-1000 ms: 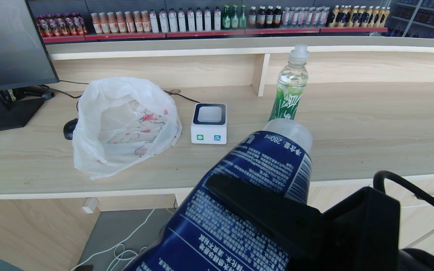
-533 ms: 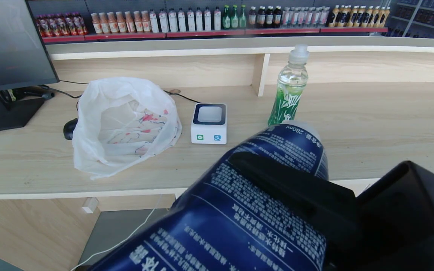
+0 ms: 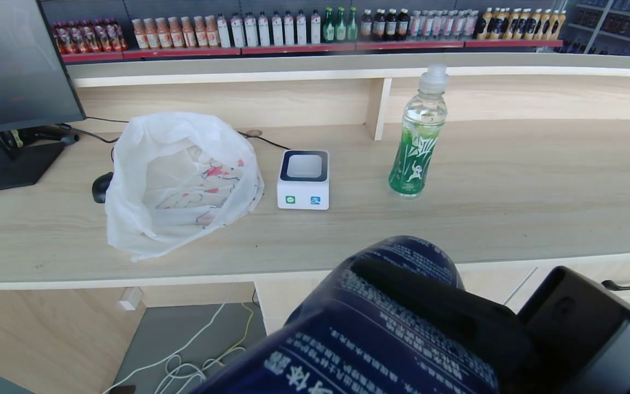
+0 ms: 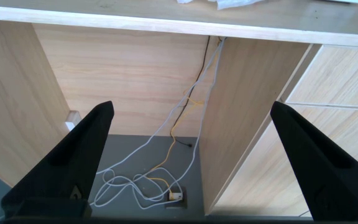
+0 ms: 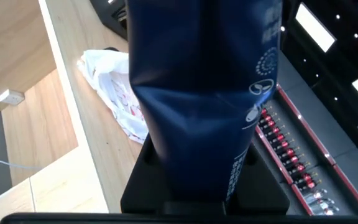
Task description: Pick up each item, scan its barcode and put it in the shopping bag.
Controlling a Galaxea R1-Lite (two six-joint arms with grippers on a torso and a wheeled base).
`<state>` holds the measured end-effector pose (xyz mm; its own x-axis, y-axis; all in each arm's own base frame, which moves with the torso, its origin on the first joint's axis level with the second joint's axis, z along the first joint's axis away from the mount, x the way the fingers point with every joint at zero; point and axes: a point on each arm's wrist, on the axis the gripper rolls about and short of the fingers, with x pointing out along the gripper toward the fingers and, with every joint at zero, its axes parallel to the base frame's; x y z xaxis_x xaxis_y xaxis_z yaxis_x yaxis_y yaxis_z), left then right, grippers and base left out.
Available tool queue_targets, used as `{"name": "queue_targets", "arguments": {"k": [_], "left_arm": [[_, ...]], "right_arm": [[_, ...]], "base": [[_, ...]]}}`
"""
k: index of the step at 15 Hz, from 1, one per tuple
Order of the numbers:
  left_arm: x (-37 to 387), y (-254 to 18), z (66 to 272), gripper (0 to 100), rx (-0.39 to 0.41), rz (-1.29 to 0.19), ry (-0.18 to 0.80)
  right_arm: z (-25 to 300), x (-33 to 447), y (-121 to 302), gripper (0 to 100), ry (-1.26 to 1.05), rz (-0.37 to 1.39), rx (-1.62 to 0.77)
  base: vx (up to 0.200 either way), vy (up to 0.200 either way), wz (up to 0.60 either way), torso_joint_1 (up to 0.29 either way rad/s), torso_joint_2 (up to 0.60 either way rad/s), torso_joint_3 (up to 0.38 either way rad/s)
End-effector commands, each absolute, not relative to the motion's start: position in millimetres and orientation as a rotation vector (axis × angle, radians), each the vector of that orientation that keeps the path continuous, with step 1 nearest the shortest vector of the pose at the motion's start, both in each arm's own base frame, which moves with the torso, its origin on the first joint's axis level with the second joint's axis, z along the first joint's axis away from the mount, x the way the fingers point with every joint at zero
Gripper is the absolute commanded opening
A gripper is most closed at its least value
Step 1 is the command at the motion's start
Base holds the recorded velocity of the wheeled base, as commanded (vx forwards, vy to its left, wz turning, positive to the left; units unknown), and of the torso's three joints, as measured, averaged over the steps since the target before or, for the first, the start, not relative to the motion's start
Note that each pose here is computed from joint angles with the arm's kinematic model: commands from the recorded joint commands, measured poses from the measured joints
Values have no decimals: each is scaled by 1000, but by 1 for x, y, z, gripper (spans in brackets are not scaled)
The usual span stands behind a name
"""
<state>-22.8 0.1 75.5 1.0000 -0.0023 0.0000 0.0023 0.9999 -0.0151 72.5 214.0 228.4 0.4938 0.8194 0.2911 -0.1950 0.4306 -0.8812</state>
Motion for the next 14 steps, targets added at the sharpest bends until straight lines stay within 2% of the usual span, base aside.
{"name": "queue_targets", "arguments": {"k": [1,5,7,10,14], "left_arm": [[-23,0,76,100,-15,-2,2],[-23,0,76,100,-15,-2,2],[-23,0,76,100,-15,-2,2],[-23,0,76,100,-15,-2,2],[-23,0,76,100,-15,-2,2]], "right_arm": [[225,76,214,0,-804,730,-914],[226,83,215,0,-765,746,-918],[227,85,218,0,-760,849,-868],[222,92,214,0,-669,852,-769],[215,105,229,0,-545,849,-604]], "base": [[0,0,0,0,0,0],[0,0,0,0,0,0],[0,0,0,0,0,0],[0,0,0,0,0,0],[0,0,0,0,0,0]]}}
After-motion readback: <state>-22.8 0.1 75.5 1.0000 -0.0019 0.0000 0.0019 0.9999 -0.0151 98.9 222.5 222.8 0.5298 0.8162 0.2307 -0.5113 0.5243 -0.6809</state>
